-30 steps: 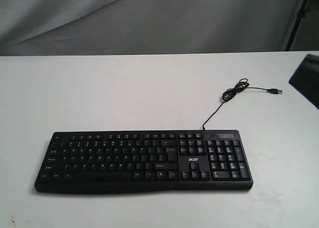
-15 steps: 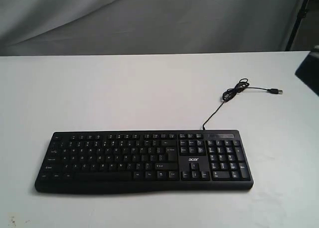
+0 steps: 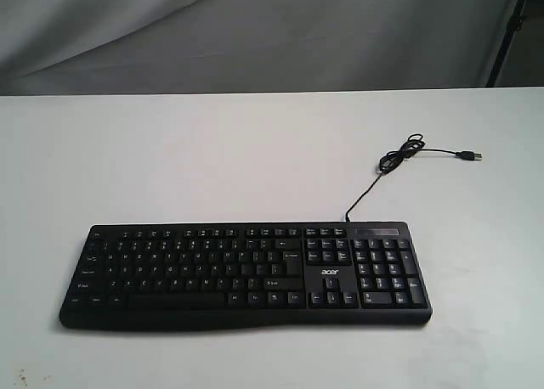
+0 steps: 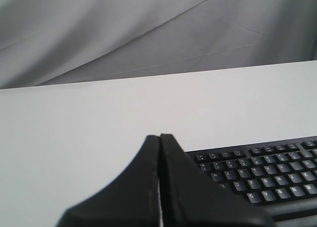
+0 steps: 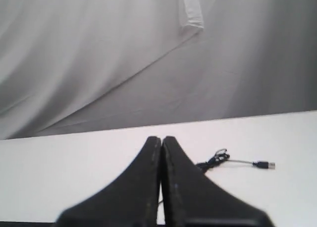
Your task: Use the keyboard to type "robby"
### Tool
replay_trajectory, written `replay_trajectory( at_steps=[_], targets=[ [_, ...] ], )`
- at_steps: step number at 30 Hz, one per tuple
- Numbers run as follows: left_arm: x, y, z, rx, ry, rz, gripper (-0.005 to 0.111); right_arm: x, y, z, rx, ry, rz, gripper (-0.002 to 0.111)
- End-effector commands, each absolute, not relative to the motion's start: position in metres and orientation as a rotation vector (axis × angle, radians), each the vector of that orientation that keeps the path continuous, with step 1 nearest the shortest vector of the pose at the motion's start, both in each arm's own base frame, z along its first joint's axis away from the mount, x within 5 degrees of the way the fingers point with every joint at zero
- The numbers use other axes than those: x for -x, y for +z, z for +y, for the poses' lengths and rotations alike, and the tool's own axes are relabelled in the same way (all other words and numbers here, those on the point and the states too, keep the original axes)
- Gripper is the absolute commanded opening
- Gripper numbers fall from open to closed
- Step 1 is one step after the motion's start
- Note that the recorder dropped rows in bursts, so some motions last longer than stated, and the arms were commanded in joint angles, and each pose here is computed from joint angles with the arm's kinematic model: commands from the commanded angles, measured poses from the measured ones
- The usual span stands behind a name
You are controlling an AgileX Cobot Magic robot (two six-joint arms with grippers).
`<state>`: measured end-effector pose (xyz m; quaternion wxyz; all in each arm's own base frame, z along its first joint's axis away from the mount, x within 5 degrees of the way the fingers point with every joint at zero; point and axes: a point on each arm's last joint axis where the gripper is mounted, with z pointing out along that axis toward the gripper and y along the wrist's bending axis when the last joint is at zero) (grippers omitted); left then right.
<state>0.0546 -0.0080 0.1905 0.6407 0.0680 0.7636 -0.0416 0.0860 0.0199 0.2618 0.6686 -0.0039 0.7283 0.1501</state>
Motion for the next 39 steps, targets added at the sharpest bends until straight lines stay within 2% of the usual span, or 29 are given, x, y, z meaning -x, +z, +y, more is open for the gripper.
replay_trajectory(
  at_steps=[1, 6, 14, 30, 39],
  targets=[
    [-0.055, 0.190, -0.008, -0.161, -0.097, 1.736, 0.000, -0.082, 0.227, 0.014, -0.119, 0.358, 1.684, 0.000],
    [-0.055, 0.190, -0.008, -0.161, -0.097, 1.736, 0.000, -0.078, 0.202, 0.007, -0.245, 0.370, 1.675, 0.000],
    [-0.055, 0.190, -0.008, -0.161, -0.097, 1.736, 0.000, -0.079, 0.211, -0.001, -0.321, 0.340, 1.556, 0.000],
    [-0.055, 0.190, -0.008, -0.161, -0.097, 1.736, 0.000, -0.066, 0.224, -0.006, -0.532, 0.592, 1.326, 0.000],
    [-0.055, 0.190, -0.008, -0.161, -0.097, 1.736, 0.000, -0.066, 0.217, 0.005, -0.276, 0.460, 1.475, 0.000]
  ],
)
